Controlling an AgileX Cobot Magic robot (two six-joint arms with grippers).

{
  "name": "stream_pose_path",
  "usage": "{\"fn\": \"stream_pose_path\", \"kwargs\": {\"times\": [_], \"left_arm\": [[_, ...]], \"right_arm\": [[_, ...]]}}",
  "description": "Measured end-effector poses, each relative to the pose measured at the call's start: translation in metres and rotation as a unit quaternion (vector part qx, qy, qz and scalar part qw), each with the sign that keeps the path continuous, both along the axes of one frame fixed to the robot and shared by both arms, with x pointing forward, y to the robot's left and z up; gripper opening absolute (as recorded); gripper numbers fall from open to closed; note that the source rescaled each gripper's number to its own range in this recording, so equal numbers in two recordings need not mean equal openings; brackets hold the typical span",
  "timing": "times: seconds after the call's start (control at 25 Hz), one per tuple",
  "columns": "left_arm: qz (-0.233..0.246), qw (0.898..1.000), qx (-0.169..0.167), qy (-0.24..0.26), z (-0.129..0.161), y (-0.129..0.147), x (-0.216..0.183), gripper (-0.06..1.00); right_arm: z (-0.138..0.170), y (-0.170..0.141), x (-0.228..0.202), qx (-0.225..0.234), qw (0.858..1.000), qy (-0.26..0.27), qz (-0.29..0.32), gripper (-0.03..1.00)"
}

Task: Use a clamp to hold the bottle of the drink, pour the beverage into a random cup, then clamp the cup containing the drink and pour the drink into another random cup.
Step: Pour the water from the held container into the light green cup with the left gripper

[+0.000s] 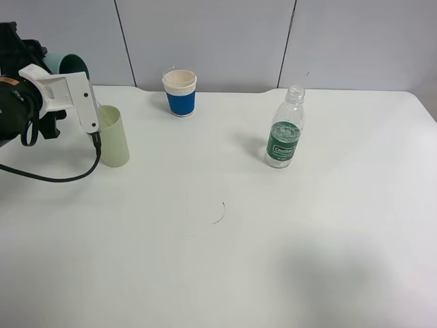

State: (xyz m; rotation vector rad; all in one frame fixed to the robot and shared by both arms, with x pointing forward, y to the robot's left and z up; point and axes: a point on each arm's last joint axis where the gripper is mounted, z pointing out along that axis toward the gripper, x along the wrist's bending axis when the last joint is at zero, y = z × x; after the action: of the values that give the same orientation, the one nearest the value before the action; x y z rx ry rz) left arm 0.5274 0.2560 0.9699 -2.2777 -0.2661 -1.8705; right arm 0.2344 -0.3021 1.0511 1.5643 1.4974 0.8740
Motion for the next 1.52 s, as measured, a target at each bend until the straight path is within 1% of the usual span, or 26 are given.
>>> {"fn": "stream_pose_path", "kwargs": {"times": [0.36,0.52,0.84,1.12,1.24,1.4,1.52], "left_arm": [[-0.034,0.999,0.026,-0.007,0.002,-0.005,0.002,0.01],[-0.049,0.998,0.044,-0.008,0.003,-0.007,0.002,0.01],[-0.073,0.994,0.074,-0.032,0.008,-0.011,0.004,0.01],[-0.083,0.990,0.108,-0.035,0.010,-0.012,0.004,0.01],[-0.085,0.987,0.130,-0.035,0.011,-0.012,0.004,0.01],[-0.080,0.982,0.165,-0.046,0.014,-0.011,0.004,0.01],[-0.074,0.980,0.175,-0.058,0.017,-0.010,0.004,0.01]], "right_arm": [[0.000,0.000,0.000,0.000,1.000,0.000,0.000,0.98],[0.000,0.000,0.000,0.000,1.000,0.000,0.000,0.98],[0.000,0.000,0.000,0.000,1.000,0.000,0.000,0.98],[0.000,0.000,0.000,0.000,1.000,0.000,0.000,0.98],[0.000,0.000,0.000,0.000,1.000,0.000,0.000,0.98],[0.000,0.000,0.000,0.000,1.000,0.000,0.000,0.98],[0.000,0.000,0.000,0.000,1.000,0.000,0.000,0.98]]}}
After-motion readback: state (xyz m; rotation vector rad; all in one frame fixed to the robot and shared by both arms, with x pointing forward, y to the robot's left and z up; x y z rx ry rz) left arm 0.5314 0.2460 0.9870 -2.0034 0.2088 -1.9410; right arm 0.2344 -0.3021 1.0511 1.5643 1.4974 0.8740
